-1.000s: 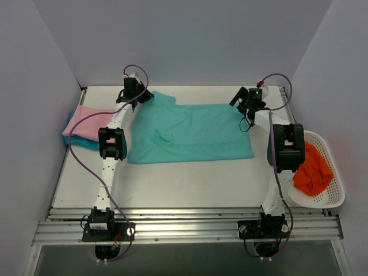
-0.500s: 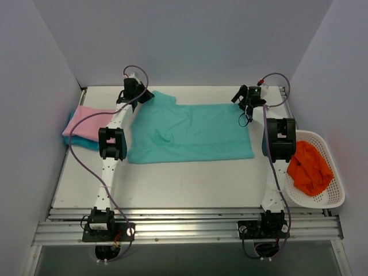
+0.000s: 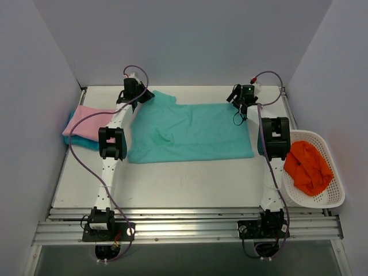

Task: Fold and stack the t-shirts
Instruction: Fold the tshirt

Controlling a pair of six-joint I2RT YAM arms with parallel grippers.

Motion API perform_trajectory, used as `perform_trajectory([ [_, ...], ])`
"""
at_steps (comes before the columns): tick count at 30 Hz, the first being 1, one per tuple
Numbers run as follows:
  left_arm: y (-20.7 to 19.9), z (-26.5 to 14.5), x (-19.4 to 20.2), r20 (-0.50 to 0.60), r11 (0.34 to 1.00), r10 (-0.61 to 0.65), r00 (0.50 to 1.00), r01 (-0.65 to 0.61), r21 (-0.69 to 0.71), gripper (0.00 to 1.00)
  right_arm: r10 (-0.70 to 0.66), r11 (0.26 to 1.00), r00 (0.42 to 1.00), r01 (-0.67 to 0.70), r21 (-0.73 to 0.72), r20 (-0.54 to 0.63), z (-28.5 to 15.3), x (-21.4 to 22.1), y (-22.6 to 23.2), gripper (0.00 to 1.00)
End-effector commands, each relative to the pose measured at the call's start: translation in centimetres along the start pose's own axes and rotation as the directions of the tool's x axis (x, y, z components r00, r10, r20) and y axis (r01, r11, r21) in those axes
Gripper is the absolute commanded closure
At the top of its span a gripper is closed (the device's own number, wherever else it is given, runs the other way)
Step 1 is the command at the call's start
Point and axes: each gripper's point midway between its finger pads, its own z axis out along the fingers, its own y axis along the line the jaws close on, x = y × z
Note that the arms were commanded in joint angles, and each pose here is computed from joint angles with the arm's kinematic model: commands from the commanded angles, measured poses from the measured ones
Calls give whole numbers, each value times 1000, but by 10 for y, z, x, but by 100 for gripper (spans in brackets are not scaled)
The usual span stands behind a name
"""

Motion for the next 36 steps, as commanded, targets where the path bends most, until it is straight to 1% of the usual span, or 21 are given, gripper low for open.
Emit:
perform_trajectory([
  [1, 5, -9, -1, -26, 999, -6, 1000, 5, -38, 98, 0, 999, 997, 3, 32, -79, 5, 25, -10, 33],
  [2, 5, -9, -1, -28, 999, -6, 1000, 5, -37, 98, -1, 1000, 997, 4, 31, -81, 5, 26, -10, 37],
  [3, 5, -9, -1, -27, 999, -6, 1000, 5, -39, 98, -1, 999, 997, 3, 33, -81, 5, 26, -11, 45],
  [5, 5, -9, -1, -26, 999, -6, 1000, 5, -38, 98, 3, 999, 997, 0, 36, -82, 5, 25, -12, 52],
  [6, 5, -9, -2, -24, 999, -5, 1000, 4, -37, 98, 5, 999, 997, -2, 35, -80, 5, 25, -11, 63],
  [8, 5, -9, -1, -27, 999, -6, 1000, 5, -39, 98, 3, 999, 997, -1, 33, -81, 5, 26, -11, 76],
  [9, 5, -10, -2, -24, 999, -6, 1000, 5, -37, 98, 5, 999, 997, -2, 33, -83, 5, 26, -11, 92],
  [10, 5, -9, -1, -26, 999, -6, 1000, 5, -36, 98, 5, 999, 996, -2, 34, -85, 5, 27, -12, 99],
  [11, 5, -10, -2, -25, 999, -6, 1000, 5, -35, 98, 7, 999, 996, -4, 36, -85, 6, 26, -13, 100],
  [16, 0, -10, -6, -11, 1000, 13, 1000, -14, -21, 98, -1, 1000, 997, 4, 29, -83, 7, 23, -12, 100],
  [17, 3, -10, -2, -19, 1000, 11, 1000, -11, -22, 98, -1, 999, 996, 4, 33, -84, 7, 22, -13, 100],
  [18, -3, -11, -9, 3, 1000, 21, 1000, -21, -5, 98, -1, 999, 997, 4, 32, -83, 8, 21, -14, 100],
  [25, -6, -13, -20, 17, 1000, 16, 1000, -16, 16, 98, -34, 999, 999, 34, 8, -27, 4, -13, 2, 100],
  [30, -35, -25, -40, 58, 996, 65, 996, -68, 52, 98, -36, 999, 999, 36, -15, -2, 0, -28, 13, 100],
  [36, -62, -45, -62, 86, 993, 89, 992, -95, 73, 98, -42, 999, 999, 42, -34, 5, -11, -36, 21, 100],
])
